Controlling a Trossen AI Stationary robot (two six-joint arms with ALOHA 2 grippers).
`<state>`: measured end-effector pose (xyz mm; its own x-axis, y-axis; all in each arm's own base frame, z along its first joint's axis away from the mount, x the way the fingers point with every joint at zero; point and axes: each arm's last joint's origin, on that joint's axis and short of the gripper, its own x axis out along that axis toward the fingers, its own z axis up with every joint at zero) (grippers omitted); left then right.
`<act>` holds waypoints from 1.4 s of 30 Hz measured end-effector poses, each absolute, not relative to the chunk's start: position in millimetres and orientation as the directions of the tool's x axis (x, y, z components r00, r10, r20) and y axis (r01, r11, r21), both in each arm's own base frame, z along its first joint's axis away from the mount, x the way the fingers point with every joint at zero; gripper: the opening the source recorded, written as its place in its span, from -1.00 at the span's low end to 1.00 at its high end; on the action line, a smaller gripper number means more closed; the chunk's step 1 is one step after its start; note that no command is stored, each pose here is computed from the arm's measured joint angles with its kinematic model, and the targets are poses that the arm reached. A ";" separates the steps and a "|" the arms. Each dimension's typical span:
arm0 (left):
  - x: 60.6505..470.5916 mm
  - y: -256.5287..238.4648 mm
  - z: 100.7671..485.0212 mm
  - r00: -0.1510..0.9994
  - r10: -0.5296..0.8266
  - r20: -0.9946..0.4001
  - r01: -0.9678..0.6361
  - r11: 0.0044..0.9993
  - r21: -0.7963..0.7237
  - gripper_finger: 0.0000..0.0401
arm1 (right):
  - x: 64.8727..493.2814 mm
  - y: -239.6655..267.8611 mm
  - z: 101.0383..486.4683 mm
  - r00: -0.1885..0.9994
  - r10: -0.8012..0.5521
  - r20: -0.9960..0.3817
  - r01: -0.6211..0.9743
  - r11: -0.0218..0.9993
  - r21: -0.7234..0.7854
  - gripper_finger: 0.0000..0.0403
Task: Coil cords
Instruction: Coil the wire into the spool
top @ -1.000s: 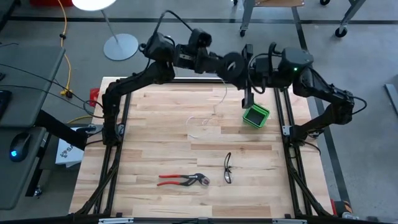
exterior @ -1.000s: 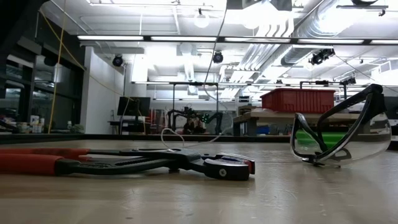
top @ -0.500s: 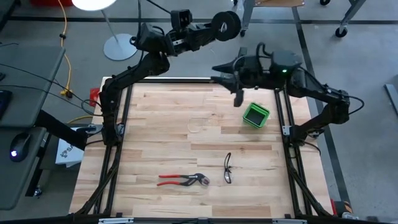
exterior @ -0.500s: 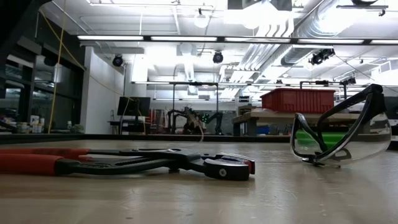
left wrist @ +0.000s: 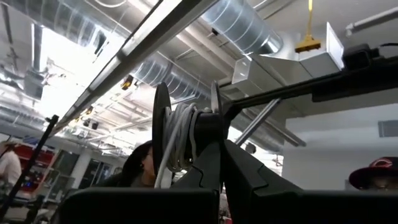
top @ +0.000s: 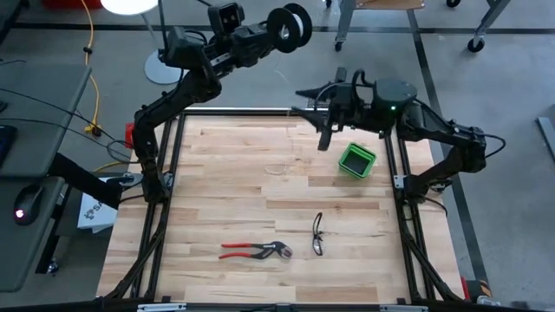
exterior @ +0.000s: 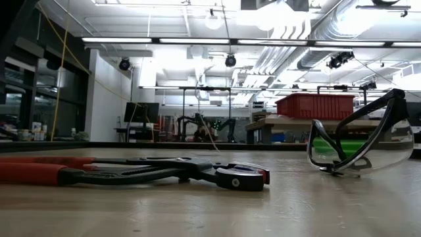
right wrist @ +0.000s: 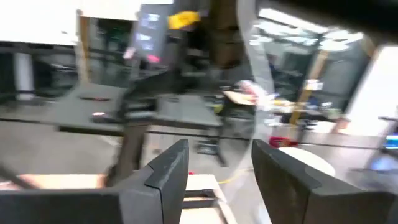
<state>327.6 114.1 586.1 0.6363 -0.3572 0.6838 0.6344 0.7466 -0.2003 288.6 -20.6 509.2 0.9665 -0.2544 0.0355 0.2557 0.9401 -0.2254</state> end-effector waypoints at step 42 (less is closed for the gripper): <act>343.7 86.4 582.4 0.652 -0.315 0.690 0.596 0.775 -0.209 -1.00 | 314.4 -20.3 491.9 0.920 -0.391 -0.012 0.386 0.913 -0.135 -0.45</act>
